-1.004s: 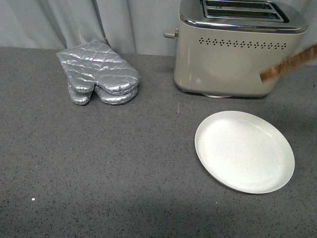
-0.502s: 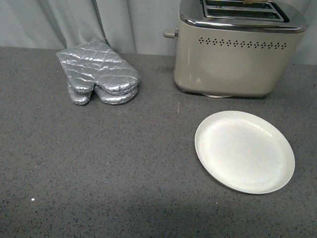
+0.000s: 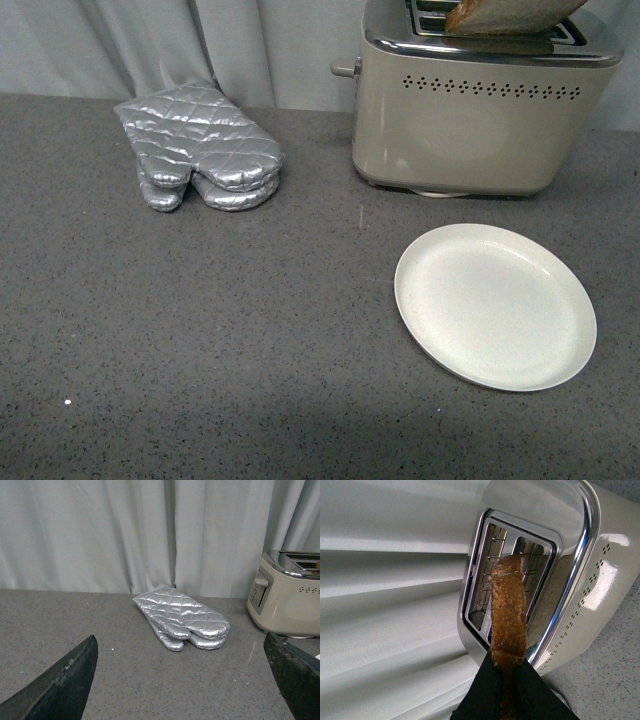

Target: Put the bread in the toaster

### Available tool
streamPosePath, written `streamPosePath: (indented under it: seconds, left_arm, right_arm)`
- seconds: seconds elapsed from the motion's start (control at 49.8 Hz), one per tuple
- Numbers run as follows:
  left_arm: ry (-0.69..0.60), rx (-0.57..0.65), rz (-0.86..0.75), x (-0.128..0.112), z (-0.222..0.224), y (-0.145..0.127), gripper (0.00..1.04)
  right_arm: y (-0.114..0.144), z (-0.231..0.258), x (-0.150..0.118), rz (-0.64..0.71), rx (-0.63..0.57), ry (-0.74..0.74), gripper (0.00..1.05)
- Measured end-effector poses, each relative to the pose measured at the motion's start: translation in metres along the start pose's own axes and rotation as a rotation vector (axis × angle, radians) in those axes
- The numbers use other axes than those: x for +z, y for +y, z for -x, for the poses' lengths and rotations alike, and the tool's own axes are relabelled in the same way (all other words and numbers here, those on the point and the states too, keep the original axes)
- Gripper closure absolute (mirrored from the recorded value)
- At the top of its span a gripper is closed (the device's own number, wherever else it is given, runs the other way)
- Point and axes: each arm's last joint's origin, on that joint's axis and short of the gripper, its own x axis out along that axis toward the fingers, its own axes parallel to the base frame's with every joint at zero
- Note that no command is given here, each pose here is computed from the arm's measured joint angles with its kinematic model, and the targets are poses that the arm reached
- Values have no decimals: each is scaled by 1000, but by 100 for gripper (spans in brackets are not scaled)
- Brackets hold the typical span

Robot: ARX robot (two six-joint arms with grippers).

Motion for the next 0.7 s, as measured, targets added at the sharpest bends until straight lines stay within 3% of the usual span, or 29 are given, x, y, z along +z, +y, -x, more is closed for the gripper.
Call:
streamPosePath:
  seconds: [0.643, 0.703]
  left_arm:
    - [0, 0, 0, 0, 0, 0, 7]
    - [0, 0, 0, 0, 0, 0, 7]
  right_arm:
    - [12, -44, -3, 12, -102, -17, 104]
    - [15, -48, -1, 44, -100, -23, 93]
